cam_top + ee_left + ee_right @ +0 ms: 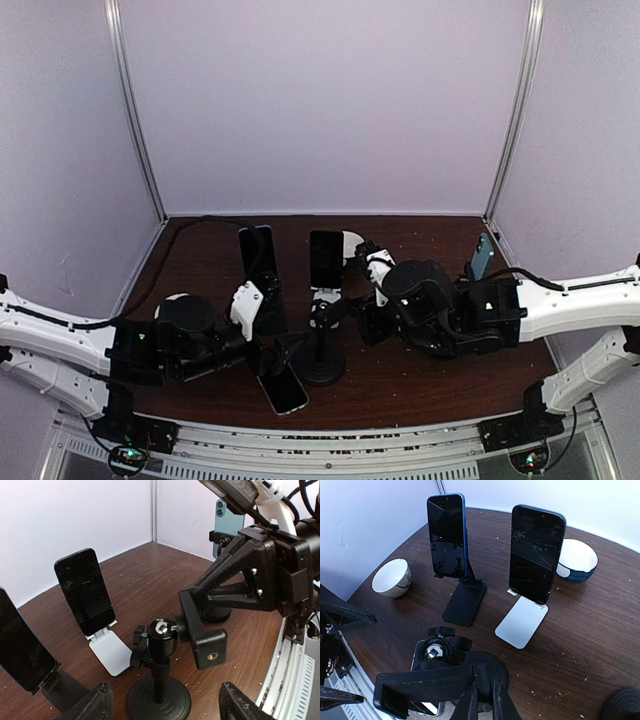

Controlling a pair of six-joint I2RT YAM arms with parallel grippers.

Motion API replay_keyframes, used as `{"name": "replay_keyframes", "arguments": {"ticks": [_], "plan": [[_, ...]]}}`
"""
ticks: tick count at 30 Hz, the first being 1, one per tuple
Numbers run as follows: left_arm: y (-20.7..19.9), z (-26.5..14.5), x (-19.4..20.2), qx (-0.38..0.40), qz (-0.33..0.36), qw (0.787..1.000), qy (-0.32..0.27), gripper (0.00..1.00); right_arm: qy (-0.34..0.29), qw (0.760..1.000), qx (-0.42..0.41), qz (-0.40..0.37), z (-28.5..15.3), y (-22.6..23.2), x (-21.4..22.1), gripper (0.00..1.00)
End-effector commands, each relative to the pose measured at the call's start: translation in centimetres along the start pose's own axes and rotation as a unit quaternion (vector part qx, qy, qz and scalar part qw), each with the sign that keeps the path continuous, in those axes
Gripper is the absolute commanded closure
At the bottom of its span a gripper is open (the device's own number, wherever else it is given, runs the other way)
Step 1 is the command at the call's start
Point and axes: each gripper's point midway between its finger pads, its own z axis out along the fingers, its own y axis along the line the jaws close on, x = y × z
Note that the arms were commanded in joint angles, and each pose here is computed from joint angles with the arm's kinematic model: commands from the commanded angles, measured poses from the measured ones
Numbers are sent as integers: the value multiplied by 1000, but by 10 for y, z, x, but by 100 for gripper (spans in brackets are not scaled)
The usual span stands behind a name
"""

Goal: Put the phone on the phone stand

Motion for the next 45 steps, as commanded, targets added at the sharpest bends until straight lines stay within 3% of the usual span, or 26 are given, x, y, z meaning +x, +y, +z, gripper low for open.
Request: {"name": "replay_keyframes", "arguments": {"ticks": [1,2,3,6,8,12,17,22,25,28,38,45], "plan": [[2,-3,-28,-14,27,999,-21,22,-18,999,-35,2,-6,23,-20,95],[7,-7,-27,-23,20,999,-26,22,-12,999,-33,-4,-6,23,-18,77],[12,-12,-27,-28,11,999,-34,21,-10,999,-29,-8,-8,22,-18,65],[24,-24,-21,-40,-9,998,-43,20,-23,999,-19,-12,-19,18,-26,47],[30,-30,-19,-50,-15,998,-43,19,-32,999,-11,-14,-26,15,-33,22],[51,-35,-13,-101,-15,995,-17,16,-38,999,14,-23,-43,6,-41,0],[96,-56,-3,-194,-66,978,23,14,-38,999,3,-38,-73,34,-38,0],[121,-83,-5,-235,-94,967,29,13,96,992,-35,-70,-47,113,49,0],[123,-87,-5,-233,-96,967,36,13,139,985,-71,-73,-42,163,81,0],[124,-86,0,-233,-97,966,60,12,185,978,-72,-60,-21,183,107,0],[114,-81,9,-199,-92,972,81,8,271,963,-1,-12,51,146,169,0],[113,-80,5,-191,-85,976,68,7,309,949,40,-37,72,134,195,0]]}}
